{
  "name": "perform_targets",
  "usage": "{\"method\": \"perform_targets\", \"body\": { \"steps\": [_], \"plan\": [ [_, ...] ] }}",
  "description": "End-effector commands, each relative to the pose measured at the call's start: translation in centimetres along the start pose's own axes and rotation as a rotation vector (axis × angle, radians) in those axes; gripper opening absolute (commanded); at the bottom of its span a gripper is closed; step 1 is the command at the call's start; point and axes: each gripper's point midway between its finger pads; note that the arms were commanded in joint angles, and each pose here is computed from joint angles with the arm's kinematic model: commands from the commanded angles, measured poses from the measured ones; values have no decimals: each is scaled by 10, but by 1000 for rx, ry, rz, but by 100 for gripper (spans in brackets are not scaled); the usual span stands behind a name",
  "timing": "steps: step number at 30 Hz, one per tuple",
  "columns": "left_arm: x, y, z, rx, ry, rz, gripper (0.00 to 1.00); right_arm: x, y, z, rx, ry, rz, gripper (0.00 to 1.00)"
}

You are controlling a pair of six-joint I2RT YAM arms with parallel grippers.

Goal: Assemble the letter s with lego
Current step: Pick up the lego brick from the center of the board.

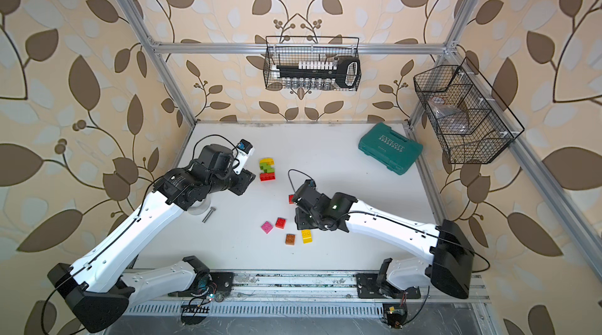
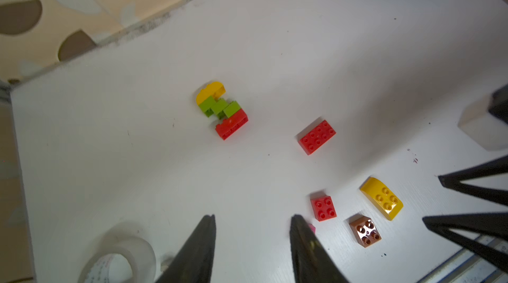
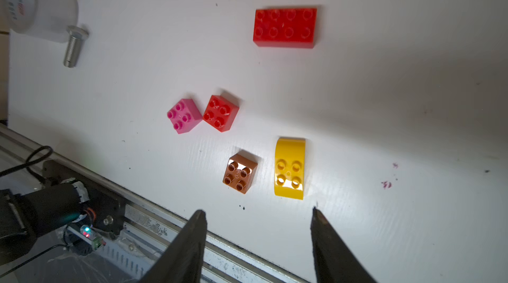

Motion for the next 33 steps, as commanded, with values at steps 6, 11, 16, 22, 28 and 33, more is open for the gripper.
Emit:
{"method": "perform_targets", "body": {
  "steps": [6,11,16,22,28,33],
  "plan": [
    [19,-23,-45,107,206,35,54,24,-42,-12,71,-162,-103,58],
    [24,-26,-52,97,225,42,56,33,-56,-15,108,-177,-121,57],
    [29,-28,-55,95,245,47,58,35,-71,-25,159,-202,-146,54],
    [35,-29,-57,91,264,68,59,31,-81,-36,202,-234,-186,51],
    [38,-30,-57,91,270,71,59,32,-89,-39,222,-236,-193,46],
    [38,-30,-57,94,274,70,60,32,-92,-40,228,-233,-198,41]
  ]
}}
Point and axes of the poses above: each gripper's point midway between its finger pads, its own y axis back along the fingers, its own x axis along the line the jaws close on, z = x × y, and after that the axes turned 12 degrees about y, right-handed
